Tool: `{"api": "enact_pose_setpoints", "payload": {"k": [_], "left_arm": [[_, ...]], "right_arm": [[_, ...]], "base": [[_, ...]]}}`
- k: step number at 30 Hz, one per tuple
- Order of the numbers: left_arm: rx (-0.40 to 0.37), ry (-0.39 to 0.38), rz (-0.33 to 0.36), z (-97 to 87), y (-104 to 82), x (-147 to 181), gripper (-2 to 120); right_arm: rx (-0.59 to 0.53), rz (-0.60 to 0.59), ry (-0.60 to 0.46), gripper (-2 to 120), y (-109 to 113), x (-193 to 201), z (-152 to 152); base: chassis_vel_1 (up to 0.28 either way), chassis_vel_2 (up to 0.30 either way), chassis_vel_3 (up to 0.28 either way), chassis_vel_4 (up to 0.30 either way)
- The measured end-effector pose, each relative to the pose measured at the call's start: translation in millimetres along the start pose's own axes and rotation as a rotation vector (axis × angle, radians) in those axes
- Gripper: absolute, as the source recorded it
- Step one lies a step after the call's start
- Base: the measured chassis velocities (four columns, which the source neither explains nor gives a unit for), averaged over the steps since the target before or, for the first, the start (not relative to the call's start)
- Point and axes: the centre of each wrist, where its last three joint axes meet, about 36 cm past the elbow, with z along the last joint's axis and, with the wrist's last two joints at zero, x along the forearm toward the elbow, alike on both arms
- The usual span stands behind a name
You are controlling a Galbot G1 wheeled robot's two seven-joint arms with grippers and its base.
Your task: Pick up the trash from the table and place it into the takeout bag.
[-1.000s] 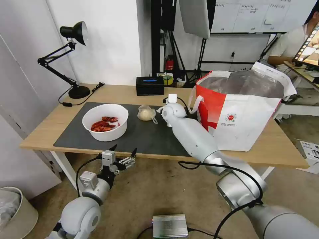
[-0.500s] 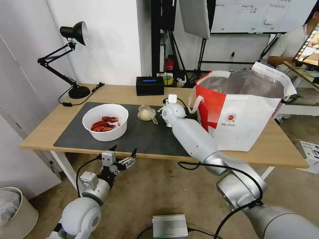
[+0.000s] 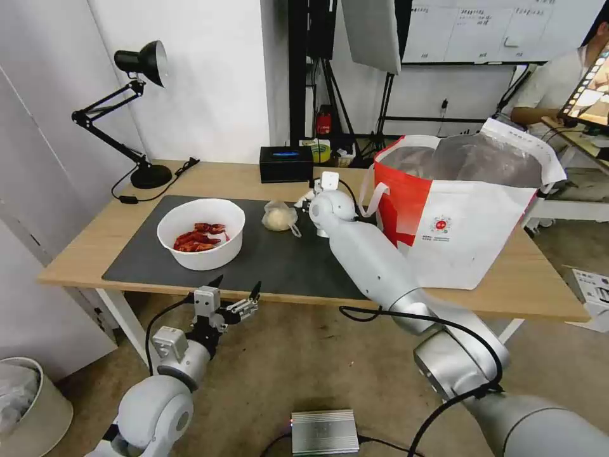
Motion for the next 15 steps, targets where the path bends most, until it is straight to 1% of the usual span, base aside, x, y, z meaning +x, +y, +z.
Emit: {"api": "enact_pose_setpoints", "payload": {"k": [7,9,10,12,14,15], "left_arm": [[0.004,-0.006,-0.007,-4.0,4.1,3,100],[0.003,-0.005,-0.01,-5.1,6.4,5,100],[0.003,-0.005,-0.01,-5.1,6.4,5,100],[0.002,-0.005,-0.014,-5.9,8.0,7,100],[0.003,-0.005,-0.017,-6.3,8.6,9,100],[0.003,-0.004,-0.021,-6.7,9.3,11,100]], "right_arm": [[0.019,-0.039,-0.068,0,7,28,-17],[0.023,-0.046,-0.095,0,6,41,-26],[0.023,-0.046,-0.095,0,6,41,-26],[0.03,-0.059,-0.132,0,4,58,-37],[0.03,-0.064,-0.146,0,3,66,-42],[0.03,-0.071,-0.161,0,2,76,-47]], "base": [[0.0,0.0,0.0,0.0],[0.0,0.0,0.0,0.0],[0.0,0.0,0.0,0.0],[0.0,0.0,0.0,0.0],[0.0,0.0,0.0,0.0],[0.0,0.0,0.0,0.0]]}}
